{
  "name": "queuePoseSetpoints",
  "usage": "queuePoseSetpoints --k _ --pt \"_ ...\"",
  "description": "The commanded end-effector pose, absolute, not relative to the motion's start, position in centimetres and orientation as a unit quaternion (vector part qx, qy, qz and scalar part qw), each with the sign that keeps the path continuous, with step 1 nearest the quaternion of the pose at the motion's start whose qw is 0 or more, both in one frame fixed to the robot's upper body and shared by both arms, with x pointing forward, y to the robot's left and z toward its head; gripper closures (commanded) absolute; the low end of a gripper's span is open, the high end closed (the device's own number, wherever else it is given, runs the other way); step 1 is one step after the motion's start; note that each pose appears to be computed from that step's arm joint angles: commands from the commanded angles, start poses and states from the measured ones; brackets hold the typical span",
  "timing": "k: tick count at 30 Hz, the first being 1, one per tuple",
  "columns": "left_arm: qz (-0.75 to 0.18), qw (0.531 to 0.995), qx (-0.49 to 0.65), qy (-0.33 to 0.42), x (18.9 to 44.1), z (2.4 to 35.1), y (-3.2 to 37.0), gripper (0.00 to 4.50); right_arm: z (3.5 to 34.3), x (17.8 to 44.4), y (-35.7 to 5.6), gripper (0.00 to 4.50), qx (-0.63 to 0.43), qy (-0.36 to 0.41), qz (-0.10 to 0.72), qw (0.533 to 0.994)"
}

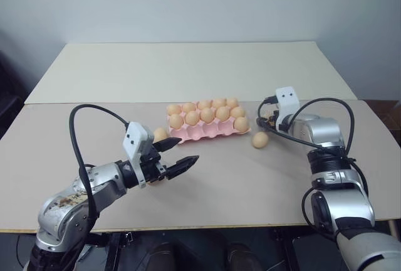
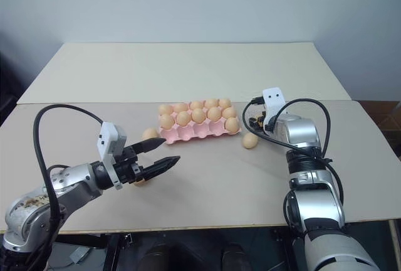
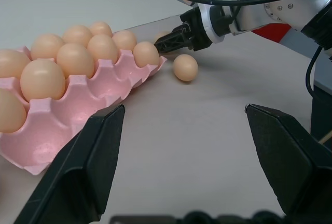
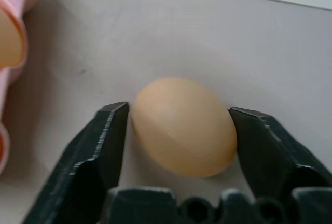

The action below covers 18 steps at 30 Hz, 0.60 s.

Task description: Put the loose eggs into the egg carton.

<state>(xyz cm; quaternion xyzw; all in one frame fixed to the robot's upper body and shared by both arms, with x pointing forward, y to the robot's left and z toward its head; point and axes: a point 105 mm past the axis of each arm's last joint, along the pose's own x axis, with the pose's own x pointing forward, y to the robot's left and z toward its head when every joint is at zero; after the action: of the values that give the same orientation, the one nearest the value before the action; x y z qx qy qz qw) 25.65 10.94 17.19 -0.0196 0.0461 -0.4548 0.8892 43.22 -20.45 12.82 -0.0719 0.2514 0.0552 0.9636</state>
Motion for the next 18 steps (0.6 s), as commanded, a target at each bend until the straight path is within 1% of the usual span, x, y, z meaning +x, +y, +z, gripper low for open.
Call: queuePoseSetpoints --k 1,6,9,13,15,18 --pt "-0.464 0.886 -0.006 0.018 25.3 18.7 10.7 0.45 14.4 43.7 -20.8 2.06 -0.081 0.217 0.045 0.972" --pt "-0.464 0.886 -0.006 0.019 25.3 18.7 10.8 0.45 14.9 43.4 -20.4 2.15 -0.08 0.205 0.055 0.974" --pt "-0.461 0.887 -0.002 0.021 25.3 18.6 11.1 0.45 16.1 42.9 -19.8 2.16 -0.095 0.185 0.074 0.975" --pt "-0.432 0.901 0.013 0.026 25.5 18.6 13.0 0.45 20.2 40.8 -16.6 2.17 -0.106 0.123 0.164 0.973" --pt "-0.416 0.909 0.021 0.027 25.5 18.5 13.9 0.45 21.2 39.8 -15.0 2.17 -0.114 0.108 0.197 0.968" --pt "-0.394 0.918 0.028 0.025 25.6 18.2 14.7 0.45 21.5 38.9 -12.4 2.17 -0.111 0.1 0.228 0.962"
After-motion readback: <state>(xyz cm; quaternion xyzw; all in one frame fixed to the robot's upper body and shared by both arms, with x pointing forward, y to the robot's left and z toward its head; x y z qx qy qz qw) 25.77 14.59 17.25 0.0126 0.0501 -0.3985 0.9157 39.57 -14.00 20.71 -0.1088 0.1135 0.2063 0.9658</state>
